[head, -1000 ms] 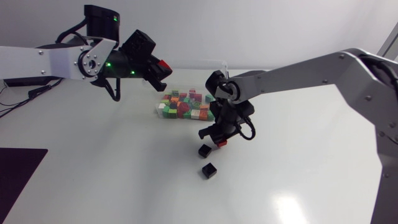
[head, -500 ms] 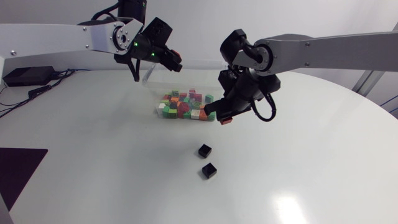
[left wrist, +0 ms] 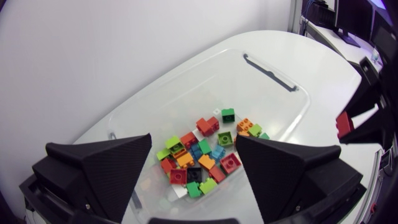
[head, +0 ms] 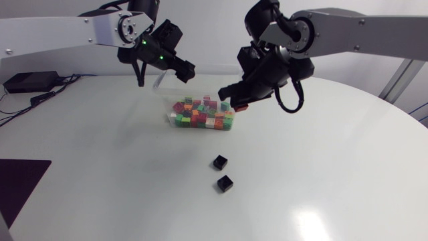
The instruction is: Place the duplo bricks in the container
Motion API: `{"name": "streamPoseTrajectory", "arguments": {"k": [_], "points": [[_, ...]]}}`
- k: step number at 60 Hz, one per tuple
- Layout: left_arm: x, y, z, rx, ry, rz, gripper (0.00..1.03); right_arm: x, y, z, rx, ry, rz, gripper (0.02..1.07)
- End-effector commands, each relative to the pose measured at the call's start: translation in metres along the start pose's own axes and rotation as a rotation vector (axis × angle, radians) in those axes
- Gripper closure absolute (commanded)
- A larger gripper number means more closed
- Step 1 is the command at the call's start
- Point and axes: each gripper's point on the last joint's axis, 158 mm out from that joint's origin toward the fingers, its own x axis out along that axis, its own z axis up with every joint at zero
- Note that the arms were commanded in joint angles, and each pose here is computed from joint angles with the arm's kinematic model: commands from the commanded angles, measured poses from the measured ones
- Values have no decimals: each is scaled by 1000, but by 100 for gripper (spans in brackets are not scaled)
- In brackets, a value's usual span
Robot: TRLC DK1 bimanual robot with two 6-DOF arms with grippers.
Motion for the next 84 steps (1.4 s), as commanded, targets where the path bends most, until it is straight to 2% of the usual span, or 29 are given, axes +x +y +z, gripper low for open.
{"name": "streamPoseTrajectory", "arguments": {"k": [1,16,26,46,48,49,50,51,52,53,55,56,64,71,84], "points": [[-38,-6,6,23,-32,10,4,-12,-1,32,-6,-87,4,75],[-85,-39,-44,141,6,-46,4,-1,14,80,-26,-212,20,75],[-108,-66,-87,225,29,-88,4,21,22,102,-48,-266,12,75],[-107,-116,-140,314,84,-197,4,58,28,138,-93,-377,-3,74],[-105,-122,-144,326,88,-211,4,64,26,140,-94,-379,-13,72],[-104,-127,-146,335,88,-220,4,67,25,143,-99,-381,-21,67],[-102,-129,-148,336,92,-225,4,70,25,144,-99,-381,-25,60],[-101,-133,-149,344,90,-231,4,74,24,145,-99,-377,-26,48],[-99,-135,-150,349,91,-237,4,76,23,146,-98,-374,-27,40],[-97,-139,-152,355,91,-244,4,79,22,146,-97,-366,-29,27],[-93,-145,-155,361,94,-255,4,81,22,148,-99,-354,-30,9],[-91,-146,-155,361,95,-258,4,84,21,147,-98,-349,-32,6],[-73,-166,-168,390,131,-309,4,66,20,150,-113,-368,-40,6],[-51,-175,-174,403,168,-307,4,28,13,145,-112,-417,-47,6],[-12,-190,-173,354,248,-274,4,-37,-15,86,-95,-441,-71,6]]}}
